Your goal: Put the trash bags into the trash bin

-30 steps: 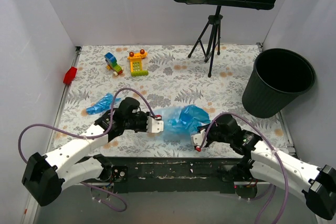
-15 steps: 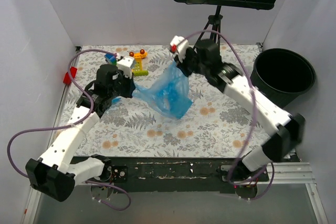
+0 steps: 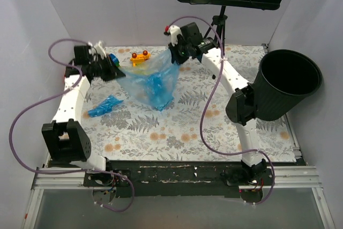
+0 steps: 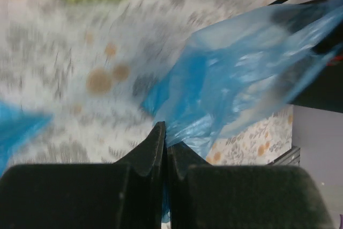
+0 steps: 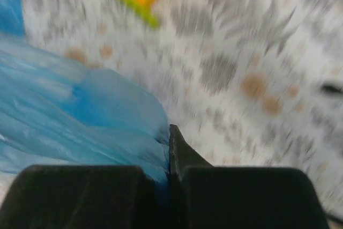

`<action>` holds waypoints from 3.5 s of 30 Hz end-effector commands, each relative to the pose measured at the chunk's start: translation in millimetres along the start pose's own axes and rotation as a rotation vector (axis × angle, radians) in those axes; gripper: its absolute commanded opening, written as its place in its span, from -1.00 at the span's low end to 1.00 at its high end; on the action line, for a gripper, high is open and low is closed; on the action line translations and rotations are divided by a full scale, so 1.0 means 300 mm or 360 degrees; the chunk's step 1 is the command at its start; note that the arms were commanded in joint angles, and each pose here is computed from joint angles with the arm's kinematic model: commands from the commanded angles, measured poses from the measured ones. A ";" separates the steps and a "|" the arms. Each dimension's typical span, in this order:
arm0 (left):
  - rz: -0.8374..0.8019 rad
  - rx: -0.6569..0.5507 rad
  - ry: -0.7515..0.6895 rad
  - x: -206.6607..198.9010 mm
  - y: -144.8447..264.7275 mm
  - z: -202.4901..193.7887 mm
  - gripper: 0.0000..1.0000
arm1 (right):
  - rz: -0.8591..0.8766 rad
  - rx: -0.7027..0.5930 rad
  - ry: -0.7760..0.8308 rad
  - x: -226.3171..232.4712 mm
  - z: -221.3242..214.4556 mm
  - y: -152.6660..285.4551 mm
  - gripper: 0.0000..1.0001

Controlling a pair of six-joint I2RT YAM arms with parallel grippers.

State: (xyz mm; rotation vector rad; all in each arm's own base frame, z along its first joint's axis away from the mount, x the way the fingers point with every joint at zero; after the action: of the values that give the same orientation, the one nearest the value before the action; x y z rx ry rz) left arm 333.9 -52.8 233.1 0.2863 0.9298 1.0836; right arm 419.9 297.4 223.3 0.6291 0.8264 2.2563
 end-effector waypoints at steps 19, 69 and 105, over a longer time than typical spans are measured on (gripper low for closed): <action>-0.0817 -0.0372 -0.2726 -0.547 0.116 -0.253 -1.00 | -0.0070 -0.0799 0.1978 0.364 -0.234 0.298 -0.97; -0.0485 -0.0537 -0.0265 -0.342 0.239 0.011 -1.00 | -0.0106 -0.0623 -0.0061 0.281 -0.200 0.424 0.62; -0.0331 -0.0674 0.0106 -0.160 0.228 0.136 -1.00 | 0.0330 -0.0490 0.0024 0.392 -0.318 0.295 0.64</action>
State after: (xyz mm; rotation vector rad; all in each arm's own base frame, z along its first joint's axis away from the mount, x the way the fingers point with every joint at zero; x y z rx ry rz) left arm 316.6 -53.3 305.7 -0.1656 0.7886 1.0823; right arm 255.7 297.1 260.4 0.5481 0.3793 2.5271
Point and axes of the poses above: each gripper's point midway between its finger pads, its own y axis back along the fingers, its own x axis along the line the jaws close on, z = x × y, the point moved 5 cm from there along y, back along the fingers, and after that the axes turned 9 degrees about -y, right-handed, at the moved point
